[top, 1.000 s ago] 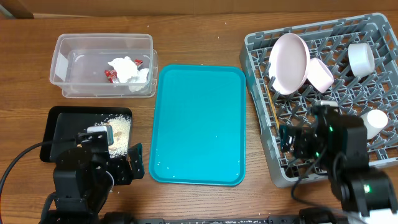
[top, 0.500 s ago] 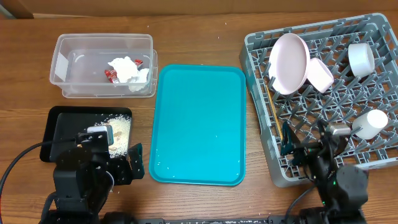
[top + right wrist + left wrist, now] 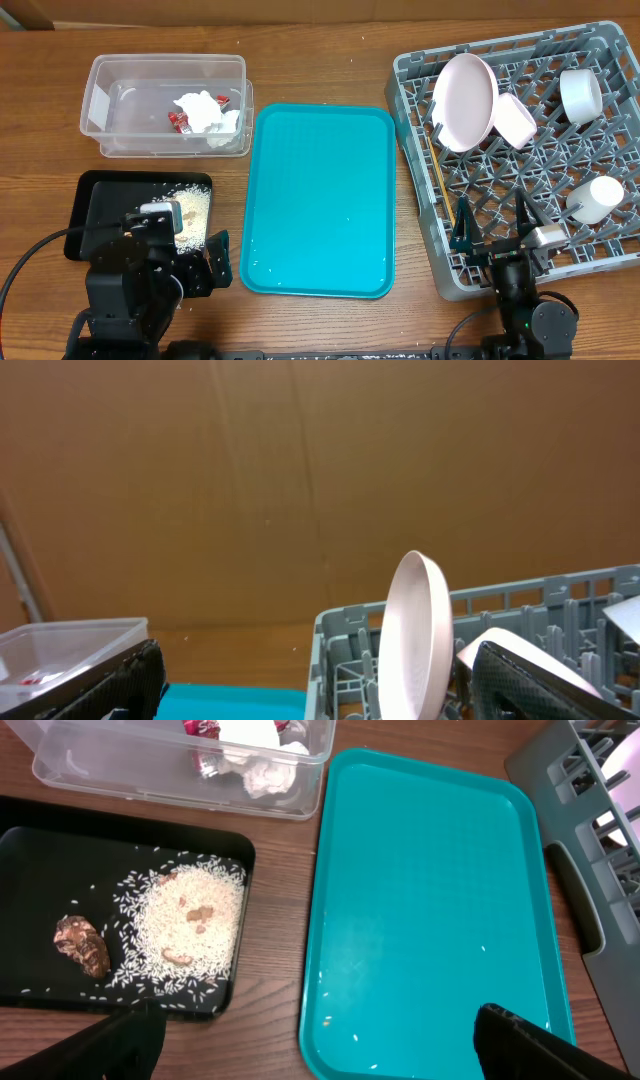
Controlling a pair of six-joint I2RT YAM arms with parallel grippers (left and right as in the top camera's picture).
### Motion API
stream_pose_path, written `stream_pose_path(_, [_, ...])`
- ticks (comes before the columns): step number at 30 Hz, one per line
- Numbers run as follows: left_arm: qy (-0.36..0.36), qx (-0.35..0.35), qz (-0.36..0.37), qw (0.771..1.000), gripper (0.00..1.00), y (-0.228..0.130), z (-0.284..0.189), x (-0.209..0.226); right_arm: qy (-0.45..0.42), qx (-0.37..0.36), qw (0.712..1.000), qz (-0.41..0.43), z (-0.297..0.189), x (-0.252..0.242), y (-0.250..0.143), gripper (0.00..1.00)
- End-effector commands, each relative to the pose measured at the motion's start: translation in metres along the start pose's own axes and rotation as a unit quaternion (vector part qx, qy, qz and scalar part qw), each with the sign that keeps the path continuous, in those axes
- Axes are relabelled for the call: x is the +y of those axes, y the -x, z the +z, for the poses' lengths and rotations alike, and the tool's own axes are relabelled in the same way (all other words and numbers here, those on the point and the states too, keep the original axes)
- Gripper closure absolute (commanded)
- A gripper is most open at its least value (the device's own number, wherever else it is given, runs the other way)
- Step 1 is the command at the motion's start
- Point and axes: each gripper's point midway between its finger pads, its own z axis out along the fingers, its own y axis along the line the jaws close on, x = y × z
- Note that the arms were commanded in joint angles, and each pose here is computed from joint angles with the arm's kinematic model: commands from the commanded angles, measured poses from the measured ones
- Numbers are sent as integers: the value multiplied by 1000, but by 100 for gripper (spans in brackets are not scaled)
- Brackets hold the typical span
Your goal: Sort waste into correct bins and load items into the dishwasher
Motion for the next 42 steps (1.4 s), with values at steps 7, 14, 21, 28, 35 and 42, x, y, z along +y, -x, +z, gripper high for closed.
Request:
stream_pose_path(7, [-5,2,-5,1000,0,-2,1,-2,-83,78,994,-4,-6,-32,-49,0])
stream_pose_path(14, [-5,2,-5,1000,0,-2,1,-2,-96,96,991,-5,-9,-39,-57,0])
stream_pose_path(21, [-5,2,-5,1000,0,-2,1,-2,-97,95,991,-5,-9,-40,-57,0])
stream_pose_path(28, [-5,2,-5,1000,0,-2,1,-2,-97,95,991,-5,-9,-40,-57,0])
stream_pose_path(35, [-5,2,-5,1000,0,-2,1,-2,-97,95,991,-5,-9,-40,-57,0])
stream_pose_path(42, [-5,2,-5,1000,0,-2,1,-2,-97,95,991,-5,-9,-40,-57,0])
